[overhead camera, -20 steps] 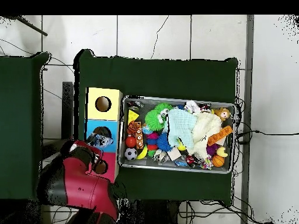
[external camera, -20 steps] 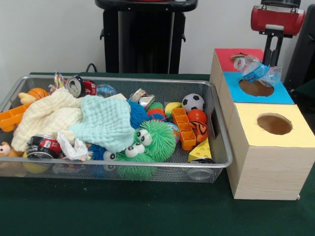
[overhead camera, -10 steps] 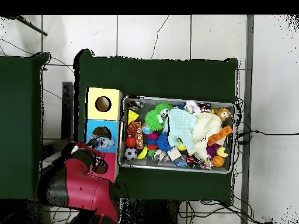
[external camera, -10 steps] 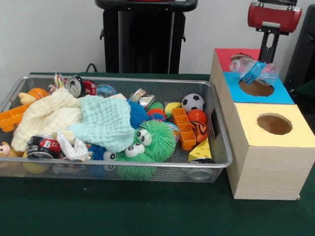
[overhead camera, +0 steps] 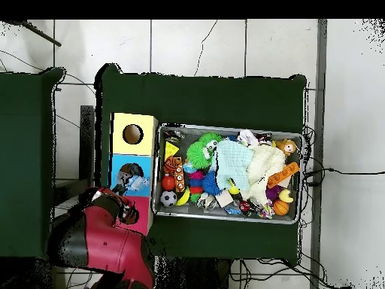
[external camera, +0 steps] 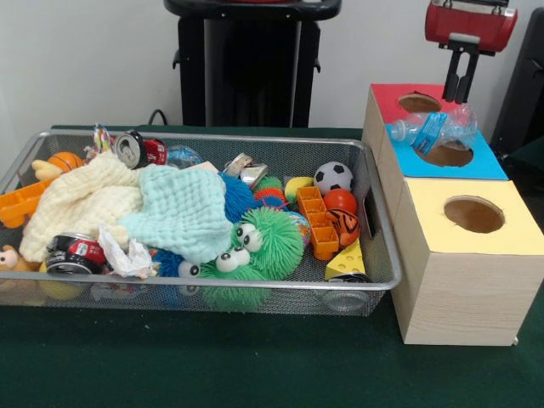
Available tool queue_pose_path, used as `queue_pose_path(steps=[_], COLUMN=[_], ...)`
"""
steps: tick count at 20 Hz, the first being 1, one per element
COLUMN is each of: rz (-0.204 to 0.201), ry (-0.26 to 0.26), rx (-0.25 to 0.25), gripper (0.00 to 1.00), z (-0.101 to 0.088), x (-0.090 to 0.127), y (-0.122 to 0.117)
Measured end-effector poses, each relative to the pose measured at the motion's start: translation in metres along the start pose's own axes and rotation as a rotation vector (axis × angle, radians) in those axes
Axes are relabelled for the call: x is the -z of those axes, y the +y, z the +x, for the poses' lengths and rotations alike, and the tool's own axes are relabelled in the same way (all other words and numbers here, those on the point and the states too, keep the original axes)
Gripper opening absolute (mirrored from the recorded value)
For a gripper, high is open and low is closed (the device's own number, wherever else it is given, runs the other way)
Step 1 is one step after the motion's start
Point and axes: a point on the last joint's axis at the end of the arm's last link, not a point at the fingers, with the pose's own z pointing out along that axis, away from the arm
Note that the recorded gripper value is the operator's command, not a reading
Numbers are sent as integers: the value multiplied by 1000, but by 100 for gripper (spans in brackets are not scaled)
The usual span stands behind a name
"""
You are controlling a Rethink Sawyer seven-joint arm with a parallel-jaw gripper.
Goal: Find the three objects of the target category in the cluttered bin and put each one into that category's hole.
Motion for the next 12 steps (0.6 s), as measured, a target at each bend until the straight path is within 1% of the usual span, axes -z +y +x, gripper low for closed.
queue_pose_path(steps=[6,12], rz=[6,8], ry=[20,17], rx=[-3,-6], gripper=[0,0], z=[1,-1], x=[6,7], y=[-2,-4])
